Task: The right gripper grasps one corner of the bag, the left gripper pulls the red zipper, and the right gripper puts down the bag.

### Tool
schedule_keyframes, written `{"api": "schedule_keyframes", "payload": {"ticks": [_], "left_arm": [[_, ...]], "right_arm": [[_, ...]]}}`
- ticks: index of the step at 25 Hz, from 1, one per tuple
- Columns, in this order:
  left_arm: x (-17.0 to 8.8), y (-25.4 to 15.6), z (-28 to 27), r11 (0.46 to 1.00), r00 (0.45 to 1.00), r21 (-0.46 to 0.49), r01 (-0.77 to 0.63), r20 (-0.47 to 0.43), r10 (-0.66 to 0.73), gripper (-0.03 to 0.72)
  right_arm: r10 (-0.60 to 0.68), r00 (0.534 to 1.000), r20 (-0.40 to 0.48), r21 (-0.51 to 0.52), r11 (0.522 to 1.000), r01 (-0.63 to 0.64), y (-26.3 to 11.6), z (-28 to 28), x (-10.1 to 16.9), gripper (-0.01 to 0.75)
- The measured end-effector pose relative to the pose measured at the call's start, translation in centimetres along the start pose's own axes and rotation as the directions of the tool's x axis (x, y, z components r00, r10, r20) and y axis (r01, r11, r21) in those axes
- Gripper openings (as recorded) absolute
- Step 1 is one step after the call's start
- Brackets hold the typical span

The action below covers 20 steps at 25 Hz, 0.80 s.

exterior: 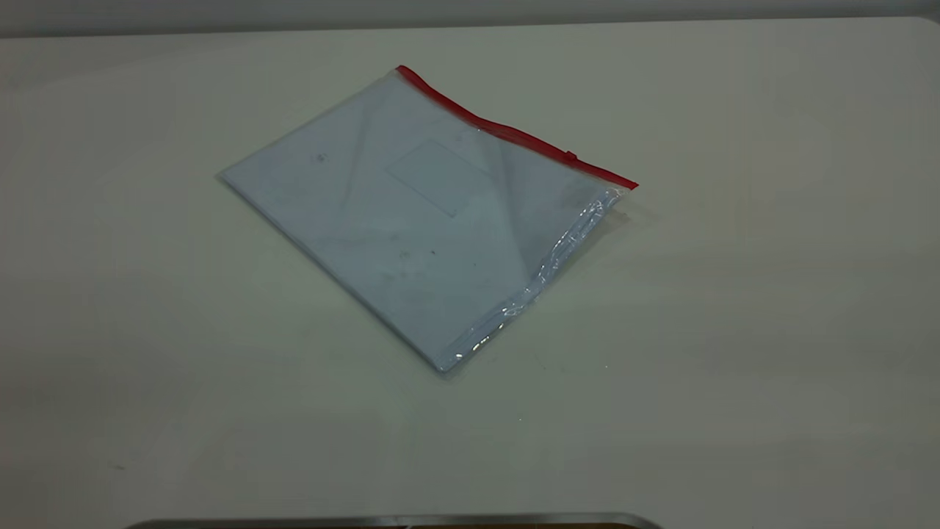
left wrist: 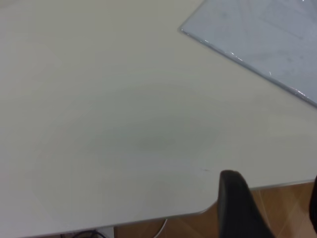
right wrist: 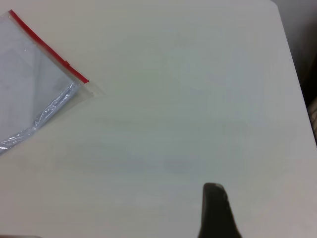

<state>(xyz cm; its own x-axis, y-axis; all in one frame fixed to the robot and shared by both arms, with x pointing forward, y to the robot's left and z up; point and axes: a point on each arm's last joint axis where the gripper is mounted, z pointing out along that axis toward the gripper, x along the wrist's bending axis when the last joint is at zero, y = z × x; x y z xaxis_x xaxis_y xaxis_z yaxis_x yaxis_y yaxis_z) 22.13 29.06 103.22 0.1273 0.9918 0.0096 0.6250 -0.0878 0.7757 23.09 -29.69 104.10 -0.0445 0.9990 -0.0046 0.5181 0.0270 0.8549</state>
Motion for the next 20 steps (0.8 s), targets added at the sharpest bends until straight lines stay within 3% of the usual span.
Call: {"api": "schedule_keyframes", "payload": {"ticks": [15, 20], "left_arm": [[0.0, 0.0, 0.0, 1.0, 1.0, -0.005, 0.012, -0.001, -0.012, 0.416], [0.3, 2.6, -0.2, 0.991, 0.992, -0.045, 0.123, -0.006, -0.123, 0.416]], "right_arm": [[0.005, 1.0, -0.011, -0.001, 1.0, -0.005, 0.0, 0.0, 0.1, 0.524], [0.104, 0.976, -0.191, 0.026, 0.995, -0.101, 1.9, 1.2, 1.7, 0.524]]}}
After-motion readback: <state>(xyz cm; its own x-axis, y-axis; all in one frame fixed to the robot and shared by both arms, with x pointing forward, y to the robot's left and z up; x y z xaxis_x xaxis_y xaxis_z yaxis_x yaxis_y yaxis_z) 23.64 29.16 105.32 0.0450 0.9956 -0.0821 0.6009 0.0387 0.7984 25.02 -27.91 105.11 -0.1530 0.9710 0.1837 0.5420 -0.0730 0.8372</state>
